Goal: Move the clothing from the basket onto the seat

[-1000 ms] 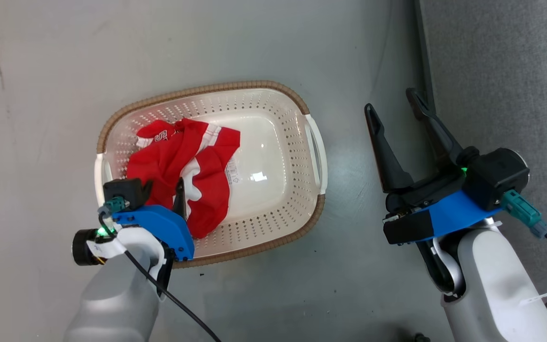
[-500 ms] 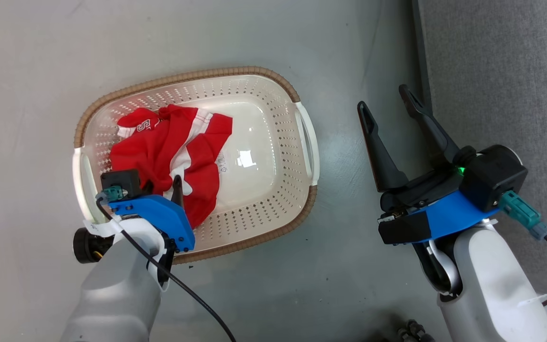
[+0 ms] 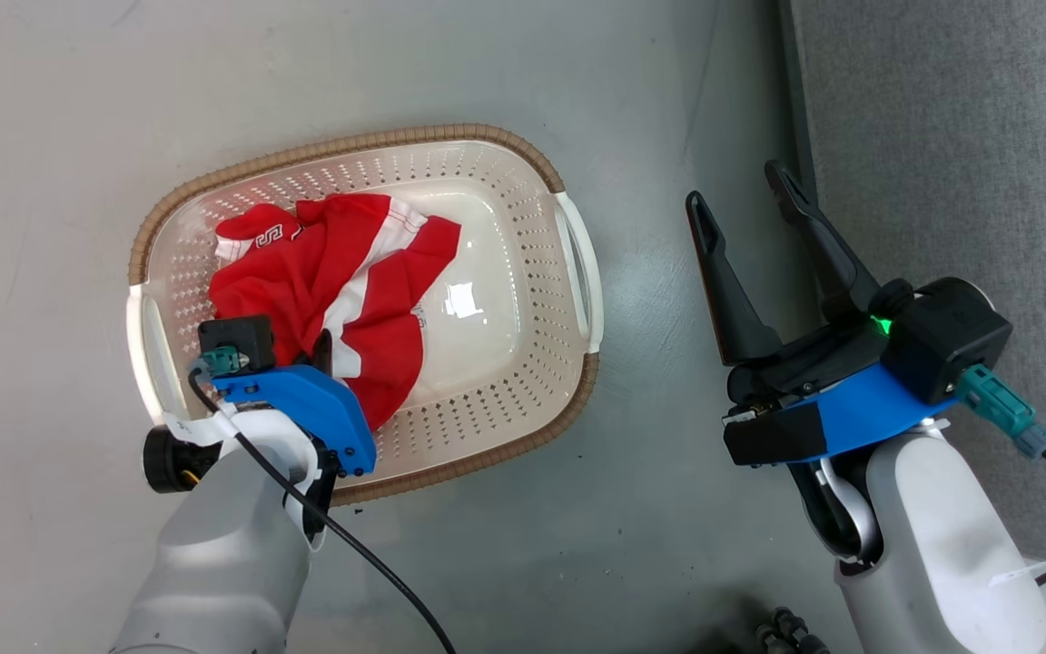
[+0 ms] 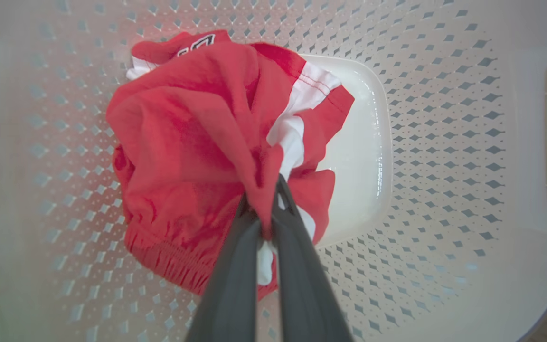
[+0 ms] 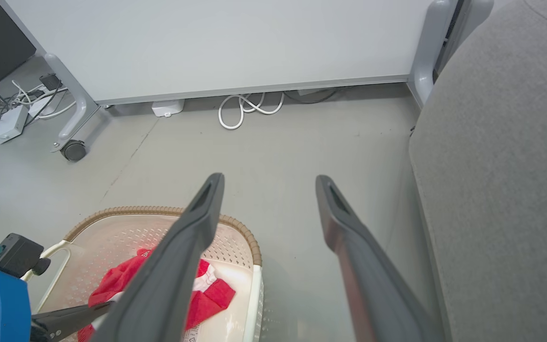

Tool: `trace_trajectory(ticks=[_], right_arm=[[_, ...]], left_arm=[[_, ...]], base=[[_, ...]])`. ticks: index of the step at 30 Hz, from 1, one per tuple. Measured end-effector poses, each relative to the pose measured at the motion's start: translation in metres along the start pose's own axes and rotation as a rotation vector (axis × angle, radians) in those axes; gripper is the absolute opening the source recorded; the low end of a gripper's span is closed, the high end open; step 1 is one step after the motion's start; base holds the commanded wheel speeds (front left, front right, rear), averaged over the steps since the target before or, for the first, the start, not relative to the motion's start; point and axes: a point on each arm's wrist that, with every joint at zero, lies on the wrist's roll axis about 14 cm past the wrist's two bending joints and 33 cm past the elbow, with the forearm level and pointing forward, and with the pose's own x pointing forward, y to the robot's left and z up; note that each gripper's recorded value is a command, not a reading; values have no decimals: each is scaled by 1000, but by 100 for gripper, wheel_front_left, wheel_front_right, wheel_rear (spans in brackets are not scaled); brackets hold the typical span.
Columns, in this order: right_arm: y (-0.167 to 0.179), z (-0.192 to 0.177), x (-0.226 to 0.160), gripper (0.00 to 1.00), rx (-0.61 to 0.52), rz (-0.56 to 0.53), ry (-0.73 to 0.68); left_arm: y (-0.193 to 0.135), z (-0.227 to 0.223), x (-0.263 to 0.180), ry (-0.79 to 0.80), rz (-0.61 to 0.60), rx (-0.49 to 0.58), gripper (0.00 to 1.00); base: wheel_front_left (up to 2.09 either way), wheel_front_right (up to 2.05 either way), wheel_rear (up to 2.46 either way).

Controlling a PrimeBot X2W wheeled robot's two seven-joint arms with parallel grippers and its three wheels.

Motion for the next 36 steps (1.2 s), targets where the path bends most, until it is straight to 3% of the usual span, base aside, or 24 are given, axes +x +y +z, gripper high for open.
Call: trace_trajectory(ticks=[10,20,36], right_arm=[[6,13,-4,100,-1,12,-24],[20,48,-31,100,-10,23,-76],[59,99,-110,100,9,73,-181]], left_arm=[[-6,7,-18,-32,-23,21,0],[-37,22,-70,-140,-115,91,0],[-116,61,-181,-417,-288,348,0]], base=[[0,0,0],[0,0,0],[0,0,0]])
